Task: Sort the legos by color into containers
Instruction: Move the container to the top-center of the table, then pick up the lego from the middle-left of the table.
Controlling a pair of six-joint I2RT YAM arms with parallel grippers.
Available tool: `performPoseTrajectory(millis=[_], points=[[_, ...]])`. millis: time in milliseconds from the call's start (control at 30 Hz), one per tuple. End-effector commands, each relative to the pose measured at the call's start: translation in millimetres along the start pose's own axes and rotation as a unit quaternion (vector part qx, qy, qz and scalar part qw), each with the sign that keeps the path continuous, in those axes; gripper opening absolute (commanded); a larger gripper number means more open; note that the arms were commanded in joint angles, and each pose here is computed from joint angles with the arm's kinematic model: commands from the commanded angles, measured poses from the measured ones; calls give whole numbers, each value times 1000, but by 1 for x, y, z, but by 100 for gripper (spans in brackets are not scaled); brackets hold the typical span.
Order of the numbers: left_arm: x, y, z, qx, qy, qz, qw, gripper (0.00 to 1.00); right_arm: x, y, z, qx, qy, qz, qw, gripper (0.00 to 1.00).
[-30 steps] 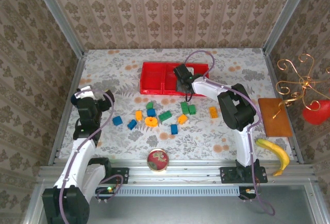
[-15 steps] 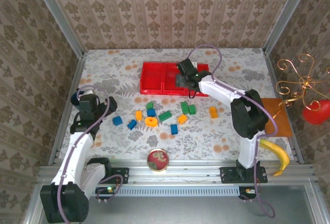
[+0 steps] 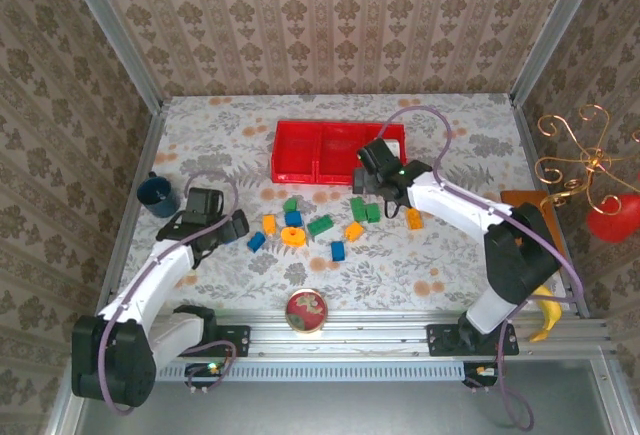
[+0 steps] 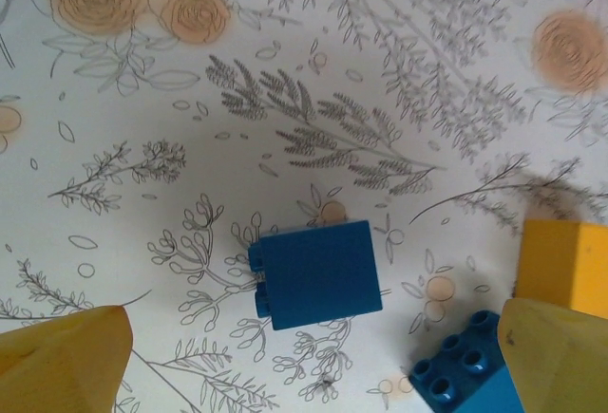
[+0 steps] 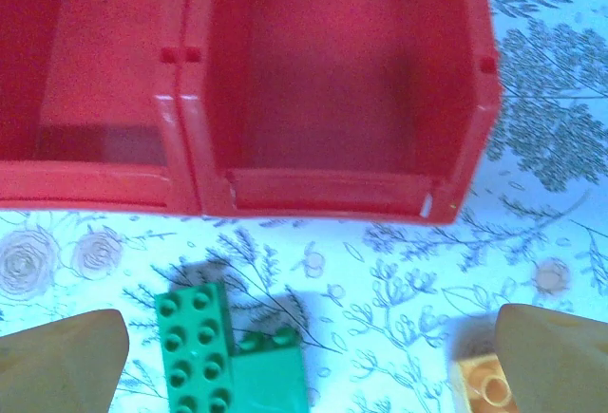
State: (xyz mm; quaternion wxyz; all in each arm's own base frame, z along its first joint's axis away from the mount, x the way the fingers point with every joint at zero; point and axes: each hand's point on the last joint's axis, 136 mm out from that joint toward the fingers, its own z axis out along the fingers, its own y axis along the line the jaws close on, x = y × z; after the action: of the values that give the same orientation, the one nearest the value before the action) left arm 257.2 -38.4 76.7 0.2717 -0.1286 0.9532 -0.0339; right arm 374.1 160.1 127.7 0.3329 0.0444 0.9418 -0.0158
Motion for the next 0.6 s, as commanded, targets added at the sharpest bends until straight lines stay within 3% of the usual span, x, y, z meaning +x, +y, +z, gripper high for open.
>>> performPoseTrajectory(millis=[0,267,567], points=[[4,6,4,-32,11,-2,999,99,6,-21,-13,30,-13,23,999,100],[11,5,20,-51,44,14,998,96,15,-48,-26,62,-33,59,996,100],[18,3,36,-56,70,20,996,94,12,-46,-27,61,-37,68,995,100]])
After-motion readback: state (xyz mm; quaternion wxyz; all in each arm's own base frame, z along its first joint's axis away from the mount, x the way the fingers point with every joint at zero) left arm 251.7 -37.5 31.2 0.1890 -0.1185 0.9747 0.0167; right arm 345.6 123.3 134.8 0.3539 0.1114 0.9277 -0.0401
